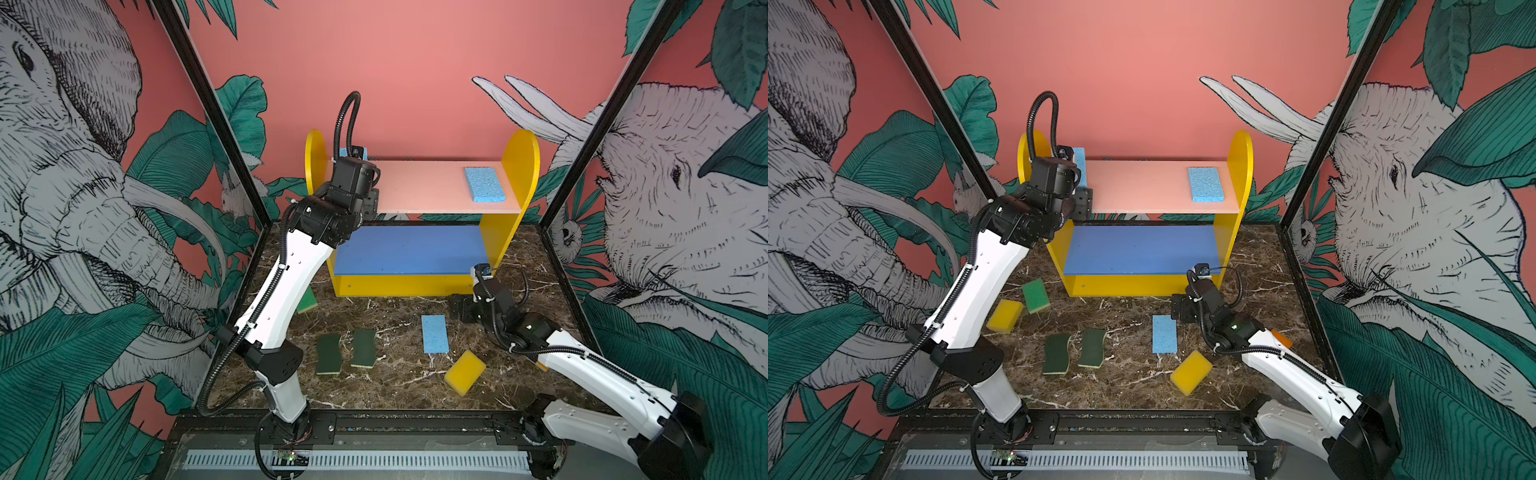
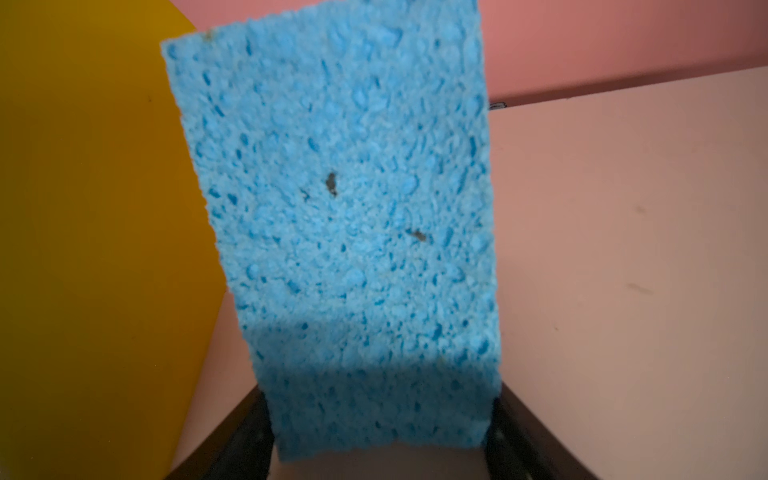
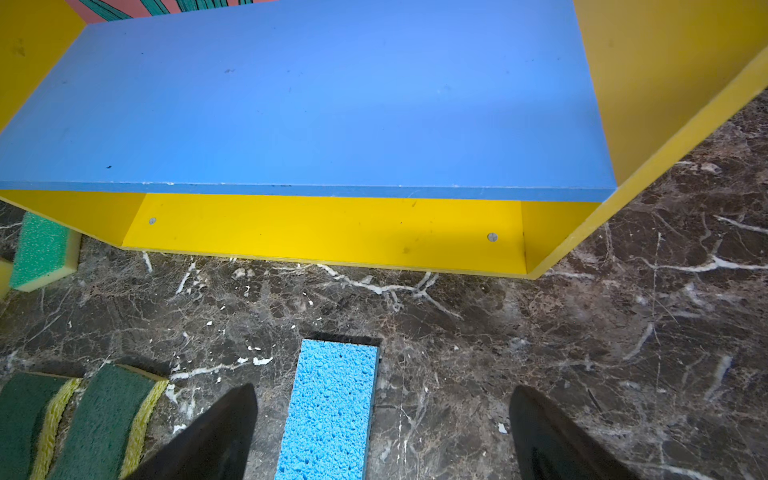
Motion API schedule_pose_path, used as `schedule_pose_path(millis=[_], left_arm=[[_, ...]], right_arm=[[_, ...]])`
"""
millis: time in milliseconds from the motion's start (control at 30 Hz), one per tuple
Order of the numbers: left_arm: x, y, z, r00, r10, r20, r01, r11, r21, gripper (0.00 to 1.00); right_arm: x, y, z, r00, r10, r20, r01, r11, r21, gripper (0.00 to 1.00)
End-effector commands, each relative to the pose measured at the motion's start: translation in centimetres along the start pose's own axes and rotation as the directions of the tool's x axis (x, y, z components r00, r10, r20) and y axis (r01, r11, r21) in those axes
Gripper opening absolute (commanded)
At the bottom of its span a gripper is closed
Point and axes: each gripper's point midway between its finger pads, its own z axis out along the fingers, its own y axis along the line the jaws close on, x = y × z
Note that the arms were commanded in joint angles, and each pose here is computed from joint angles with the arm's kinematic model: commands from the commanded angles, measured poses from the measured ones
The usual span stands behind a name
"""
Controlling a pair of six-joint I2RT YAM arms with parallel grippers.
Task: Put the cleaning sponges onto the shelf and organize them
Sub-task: 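Lower the light-blue sponge onto the pink top shelf and open the left gripper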
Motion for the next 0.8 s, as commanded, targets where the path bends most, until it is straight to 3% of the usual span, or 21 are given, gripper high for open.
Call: schedule_pose_path(millis=[0, 267, 533, 767], left_arm=[[1.3, 0.9, 0.1, 0.999, 0.015, -0.044, -0.017, 0.999, -0.045, 0.76], [1.6, 1.5, 0.6, 0.998, 0.009, -0.058, -0.014, 0.997, -0.079, 0.83], [2.0, 1.3, 1.0, 0.997, 0.002, -0.071, -0.008, 0.997, -0.071, 0.83], [1.4, 0.4, 0.3, 0.999, -0.015, -0.040, 0.015, 1.000, 0.012, 0.84]], right_arm=[[-0.8, 0.6, -0.2, 1.000, 0.012, 0.028, -0.011, 1.000, -0.019, 0.97], [-0.9, 0.7, -0.1, 0.999, 0.017, 0.027, -0.016, 1.000, -0.021, 0.97], [-0.6, 0.6, -0.2, 1.000, 0.020, 0.021, -0.020, 1.000, -0.018, 0.97], [-0.1, 0.2, 0.0, 1.000, 0.018, 0.009, -0.018, 1.000, -0.001, 0.97]])
